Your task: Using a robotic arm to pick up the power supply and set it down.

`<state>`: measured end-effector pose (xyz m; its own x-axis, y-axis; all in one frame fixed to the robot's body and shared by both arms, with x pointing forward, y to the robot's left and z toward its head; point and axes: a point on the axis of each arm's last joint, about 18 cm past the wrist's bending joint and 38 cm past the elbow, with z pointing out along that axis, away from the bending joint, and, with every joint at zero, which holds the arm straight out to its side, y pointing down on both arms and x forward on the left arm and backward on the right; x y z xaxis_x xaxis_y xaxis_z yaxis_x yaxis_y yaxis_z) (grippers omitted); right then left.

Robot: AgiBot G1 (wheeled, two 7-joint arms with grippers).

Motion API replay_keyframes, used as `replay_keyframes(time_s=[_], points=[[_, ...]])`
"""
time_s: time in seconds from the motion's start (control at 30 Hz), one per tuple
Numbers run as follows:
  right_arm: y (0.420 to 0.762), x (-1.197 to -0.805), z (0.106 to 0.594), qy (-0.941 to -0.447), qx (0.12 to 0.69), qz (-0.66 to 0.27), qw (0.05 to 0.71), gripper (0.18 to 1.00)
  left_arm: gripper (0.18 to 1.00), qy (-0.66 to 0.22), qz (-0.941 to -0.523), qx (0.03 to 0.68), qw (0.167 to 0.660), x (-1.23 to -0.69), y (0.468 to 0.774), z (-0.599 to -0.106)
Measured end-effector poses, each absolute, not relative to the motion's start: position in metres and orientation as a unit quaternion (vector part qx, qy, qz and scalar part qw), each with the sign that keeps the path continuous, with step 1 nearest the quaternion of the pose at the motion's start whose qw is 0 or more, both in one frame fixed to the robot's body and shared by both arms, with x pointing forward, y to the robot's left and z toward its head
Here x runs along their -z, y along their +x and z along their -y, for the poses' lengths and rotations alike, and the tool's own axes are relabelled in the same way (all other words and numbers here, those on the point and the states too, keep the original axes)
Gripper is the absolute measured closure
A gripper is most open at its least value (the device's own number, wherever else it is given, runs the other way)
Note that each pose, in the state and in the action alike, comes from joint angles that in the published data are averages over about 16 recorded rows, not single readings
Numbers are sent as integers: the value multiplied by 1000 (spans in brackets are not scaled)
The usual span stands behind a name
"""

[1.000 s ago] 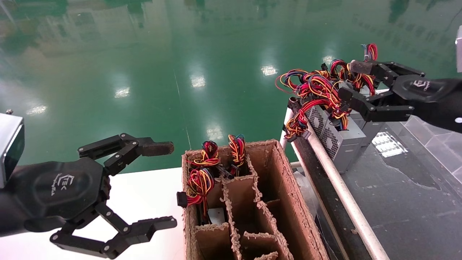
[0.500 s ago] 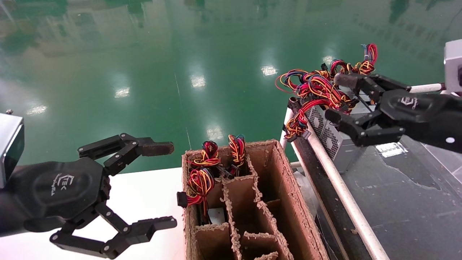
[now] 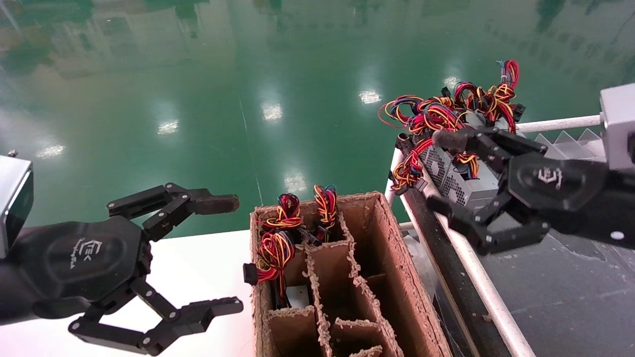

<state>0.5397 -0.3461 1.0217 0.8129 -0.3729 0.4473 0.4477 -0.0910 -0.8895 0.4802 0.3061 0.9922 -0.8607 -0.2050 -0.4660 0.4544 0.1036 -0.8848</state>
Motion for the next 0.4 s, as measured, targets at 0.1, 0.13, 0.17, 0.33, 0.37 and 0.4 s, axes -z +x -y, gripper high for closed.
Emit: replay_keyframes(time_s=[0.1,0.13,0.17,0.33,0.37,0.4], points=[[531,-1018,340,-677,296,39,672,178,183,89,-700,664,248,-992,480,-306],[528,-1016,337,-679,293,43,672,178,183,89,-700,664,248,-992,480,-306],[525,-1015,335,-680,291,47,671,178,183,89,-700,664,248,-992,480,-306],[517,-1011,330,-684,283,56,669,178,183,89,-700,664,248,-992,480,-306],[516,-1010,328,-685,282,58,669,178,183,89,-700,664,248,-992,480,-306],[514,-1010,327,-686,280,60,669,178,183,89,-700,664,248,-992,480,-306]])
